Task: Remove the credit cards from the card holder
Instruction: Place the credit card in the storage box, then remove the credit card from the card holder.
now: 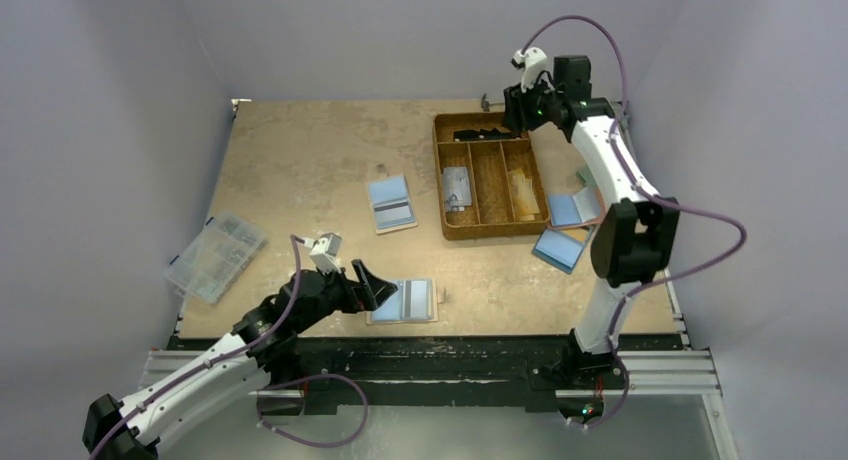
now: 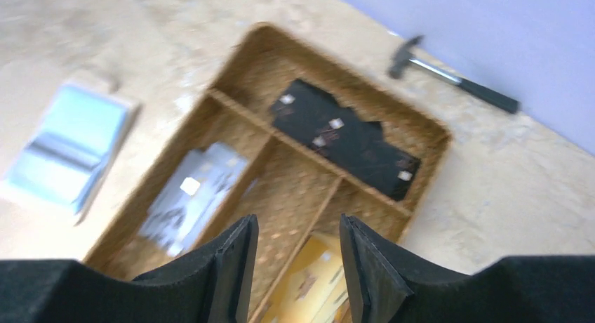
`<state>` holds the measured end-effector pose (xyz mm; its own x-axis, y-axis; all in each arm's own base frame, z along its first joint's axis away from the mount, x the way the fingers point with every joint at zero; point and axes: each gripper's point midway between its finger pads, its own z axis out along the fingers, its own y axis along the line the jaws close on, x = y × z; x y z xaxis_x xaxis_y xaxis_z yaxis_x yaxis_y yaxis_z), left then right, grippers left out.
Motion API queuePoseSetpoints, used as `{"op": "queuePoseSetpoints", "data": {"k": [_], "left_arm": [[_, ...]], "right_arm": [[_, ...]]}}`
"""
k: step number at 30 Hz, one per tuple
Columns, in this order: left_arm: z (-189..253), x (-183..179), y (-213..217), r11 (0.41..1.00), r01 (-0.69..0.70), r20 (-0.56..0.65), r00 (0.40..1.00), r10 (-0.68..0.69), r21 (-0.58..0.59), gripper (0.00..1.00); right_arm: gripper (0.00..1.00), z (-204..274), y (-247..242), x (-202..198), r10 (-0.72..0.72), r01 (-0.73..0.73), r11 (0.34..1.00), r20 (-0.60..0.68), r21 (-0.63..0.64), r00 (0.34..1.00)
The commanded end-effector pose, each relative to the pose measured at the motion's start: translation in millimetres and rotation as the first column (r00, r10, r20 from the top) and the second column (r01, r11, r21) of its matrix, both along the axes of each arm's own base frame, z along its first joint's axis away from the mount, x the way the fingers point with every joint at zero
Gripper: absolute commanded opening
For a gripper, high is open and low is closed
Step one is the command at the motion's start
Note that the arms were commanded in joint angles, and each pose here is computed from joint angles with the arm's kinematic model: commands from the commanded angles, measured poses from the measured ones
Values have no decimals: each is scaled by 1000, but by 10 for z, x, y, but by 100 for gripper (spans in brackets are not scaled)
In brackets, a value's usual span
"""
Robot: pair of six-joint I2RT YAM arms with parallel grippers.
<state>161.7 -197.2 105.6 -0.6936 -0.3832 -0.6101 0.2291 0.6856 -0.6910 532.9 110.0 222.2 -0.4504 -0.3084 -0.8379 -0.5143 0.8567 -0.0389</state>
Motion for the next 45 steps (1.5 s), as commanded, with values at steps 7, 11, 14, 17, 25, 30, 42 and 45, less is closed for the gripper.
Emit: {"op": "queuePoseSetpoints", "data": {"k": [7,11,14,17,25,30,42,45], "left_arm": [[106,-32,-266,989,93,13,996,-92,-111,89],[53,-37,-300,989,106,0,994,-107,-104,87],[45,-30,-320,988,111,0,994,-112,-106,86],[48,-23,-335,988,114,3,993,-114,-106,86],[-16,30,-324,995,96,-26,995,-97,-40,85],[-68,88,-261,997,66,-35,997,-64,38,85],[-179,91,-184,990,34,-65,998,-25,138,81],[-196,87,-173,982,22,-72,997,-9,188,81]], "right_arm": [[55,341,576,-1490,472,-477,861,69,177,879],[55,248,657,-1867,557,-559,799,78,221,827],[54,317,698,-2041,576,-595,771,151,228,803],[52,317,736,-2158,579,-607,750,184,263,794],[52,214,799,-2349,615,-650,693,213,313,759],[53,148,807,-2426,651,-681,663,209,310,729],[53,78,853,-2566,699,-734,608,234,302,676],[53,62,882,-2576,704,-739,608,232,290,671]]}}
